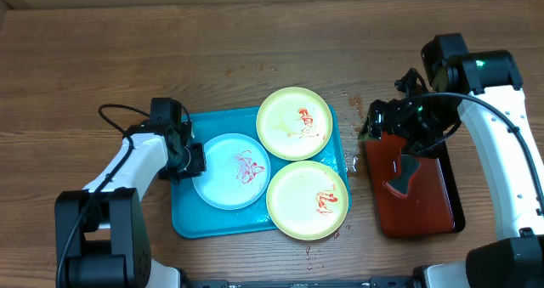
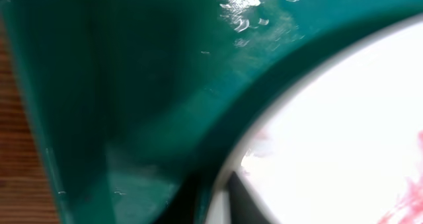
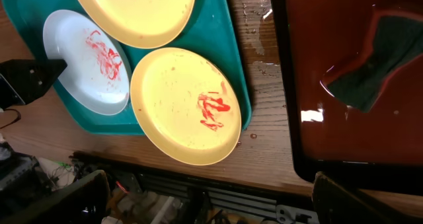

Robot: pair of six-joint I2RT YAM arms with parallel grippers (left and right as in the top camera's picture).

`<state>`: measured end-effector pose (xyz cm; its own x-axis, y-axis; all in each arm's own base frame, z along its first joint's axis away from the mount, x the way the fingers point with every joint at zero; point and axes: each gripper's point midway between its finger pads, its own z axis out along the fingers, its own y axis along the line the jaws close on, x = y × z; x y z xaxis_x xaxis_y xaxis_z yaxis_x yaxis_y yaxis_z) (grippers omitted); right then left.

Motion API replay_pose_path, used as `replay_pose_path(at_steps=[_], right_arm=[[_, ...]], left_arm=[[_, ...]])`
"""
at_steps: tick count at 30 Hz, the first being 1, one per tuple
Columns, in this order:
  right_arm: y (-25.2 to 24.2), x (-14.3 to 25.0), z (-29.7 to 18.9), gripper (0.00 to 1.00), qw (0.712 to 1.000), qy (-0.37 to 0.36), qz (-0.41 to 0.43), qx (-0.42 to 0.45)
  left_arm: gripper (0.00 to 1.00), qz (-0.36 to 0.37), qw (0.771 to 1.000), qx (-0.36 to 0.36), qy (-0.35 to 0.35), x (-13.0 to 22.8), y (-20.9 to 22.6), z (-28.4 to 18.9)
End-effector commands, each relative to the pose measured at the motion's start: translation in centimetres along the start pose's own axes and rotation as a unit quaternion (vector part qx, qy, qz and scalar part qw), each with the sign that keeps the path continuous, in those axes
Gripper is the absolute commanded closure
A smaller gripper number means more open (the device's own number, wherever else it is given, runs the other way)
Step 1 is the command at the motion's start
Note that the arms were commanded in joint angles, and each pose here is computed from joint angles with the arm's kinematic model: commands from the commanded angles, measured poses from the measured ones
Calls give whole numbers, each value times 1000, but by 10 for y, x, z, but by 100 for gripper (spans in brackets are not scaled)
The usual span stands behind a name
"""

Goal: Clean dirty plates on tray and stack at the side
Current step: 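Grip the white plate rim with the left gripper to hold it, then lower the right gripper and grasp the green-pink sponge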

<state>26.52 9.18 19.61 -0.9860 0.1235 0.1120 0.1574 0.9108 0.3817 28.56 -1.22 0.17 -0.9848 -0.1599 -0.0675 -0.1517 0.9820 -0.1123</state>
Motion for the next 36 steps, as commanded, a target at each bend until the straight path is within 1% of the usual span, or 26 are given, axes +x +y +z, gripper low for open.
replay_pose_path(at_steps=[1, 6, 7, 8, 9, 10, 11, 18, 22, 24, 25, 28, 29, 32, 34, 36], right_arm=[[6, -1, -8, 0, 1000, -17, -12, -7], [6, -1, -8, 0, 1000, -16, -11, -7], [6, -1, -8, 0, 1000, -16, -11, -7], [6, -1, -8, 0, 1000, -16, -11, -8], [7, -1, -8, 0, 1000, -15, -12, -9], [7, 0, -8, 0, 1000, -15, -12, -12], [8, 0, -8, 0, 1000, -15, -12, -12], [8, -4, -8, 0, 1000, -22, -15, -11], [4, -10, -7, 0, 999, -34, -18, -1], [-3, -18, -2, 0, 999, -46, -19, 16], [-9, -21, 2, 0, 998, -50, -6, 29], [-44, -23, 18, 0, 987, -60, 111, 100], [-52, -21, 23, 0, 983, -59, 132, 115], [-68, -15, 41, 0, 974, -50, 172, 136], [-77, -10, 59, 0, 972, -40, 185, 140], [-79, -8, 67, 0, 972, -34, 186, 137]], left_arm=[[96, 5, 999, -21, 26, 17, 8, 12], [96, 5, 999, -21, 26, 17, 8, 12], [85, 5, 999, -21, 27, 17, 8, 12], [64, 5, 999, -21, 27, 17, 8, 12], [48, 4, 999, -21, 28, 18, 8, 12], [46, 4, 999, -21, 30, 19, 8, 12], [96, 4, 999, -23, 32, 20, 9, 12], [96, -2, 999, -26, 37, 23, 10, 12], [96, -53, 995, -76, 29, 21, 30, 10], [96, -69, 994, -82, 23, 18, 35, 9], [96, -72, 994, -78, 21, 17, 36, 9], [96, -71, 995, -73, 16, 14, 36, 10], [96, -70, 995, -73, 14, 13, 36, 10], [96, -61, 996, -69, 9, 10, 35, 10], [96, -51, 996, -67, 5, 8, 34, 10], [96, -51, 997, -66, 4, 7, 34, 10]])
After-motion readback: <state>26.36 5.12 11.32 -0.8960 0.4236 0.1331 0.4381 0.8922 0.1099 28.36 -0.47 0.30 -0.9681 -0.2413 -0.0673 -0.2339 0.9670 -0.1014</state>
